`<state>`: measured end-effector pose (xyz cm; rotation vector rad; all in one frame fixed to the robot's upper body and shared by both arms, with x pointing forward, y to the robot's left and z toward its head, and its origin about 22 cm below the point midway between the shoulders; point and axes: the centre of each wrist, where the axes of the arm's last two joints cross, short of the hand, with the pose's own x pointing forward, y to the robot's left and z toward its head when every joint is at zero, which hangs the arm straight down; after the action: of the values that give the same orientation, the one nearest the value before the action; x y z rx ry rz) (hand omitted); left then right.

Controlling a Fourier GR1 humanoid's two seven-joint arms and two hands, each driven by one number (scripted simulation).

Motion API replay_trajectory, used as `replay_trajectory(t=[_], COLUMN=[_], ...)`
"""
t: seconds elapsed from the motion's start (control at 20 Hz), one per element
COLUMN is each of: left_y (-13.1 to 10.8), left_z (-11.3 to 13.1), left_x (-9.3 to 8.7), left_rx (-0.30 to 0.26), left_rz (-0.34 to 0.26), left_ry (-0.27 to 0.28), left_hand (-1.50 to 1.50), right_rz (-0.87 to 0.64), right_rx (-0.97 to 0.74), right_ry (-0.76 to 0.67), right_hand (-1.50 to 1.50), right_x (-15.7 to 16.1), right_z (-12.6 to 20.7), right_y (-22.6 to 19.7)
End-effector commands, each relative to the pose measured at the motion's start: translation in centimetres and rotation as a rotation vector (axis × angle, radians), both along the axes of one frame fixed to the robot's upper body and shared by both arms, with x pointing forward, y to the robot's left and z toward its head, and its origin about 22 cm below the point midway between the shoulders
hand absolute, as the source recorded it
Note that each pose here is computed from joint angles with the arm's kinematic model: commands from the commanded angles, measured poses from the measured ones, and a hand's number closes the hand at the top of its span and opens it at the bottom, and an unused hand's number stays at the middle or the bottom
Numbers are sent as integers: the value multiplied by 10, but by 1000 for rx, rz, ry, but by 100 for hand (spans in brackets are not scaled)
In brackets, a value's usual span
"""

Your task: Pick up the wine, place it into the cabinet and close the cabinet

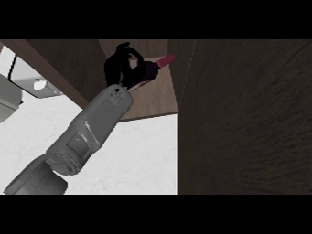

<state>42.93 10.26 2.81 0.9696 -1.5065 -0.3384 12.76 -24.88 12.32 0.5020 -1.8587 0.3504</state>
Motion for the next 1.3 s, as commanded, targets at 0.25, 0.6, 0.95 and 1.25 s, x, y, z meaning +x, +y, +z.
replay_trajectory(t=[0.25, 0.6, 0.95, 1.25], left_y=[2, -10, -17, -21], left_z=[-20, -14, -11, 5], left_x=[-10, -12, -18, -12], left_rx=[43, -91, -216, -326], left_rz=[13, -52, -112, -125], left_ry=[76, -9, -104, -187], left_hand=[-150, -150, -150, -150], right_rz=[32, 11, 21, 0], right_rx=[46, 52, 45, 49], right_ry=[2, 2, 9, 2], right_hand=[-150, -150, -150, -150], right_x=[-17, -15, -22, -24], right_z=[9, 9, 15, 24], right_y=[-3, -7, 2, 4])
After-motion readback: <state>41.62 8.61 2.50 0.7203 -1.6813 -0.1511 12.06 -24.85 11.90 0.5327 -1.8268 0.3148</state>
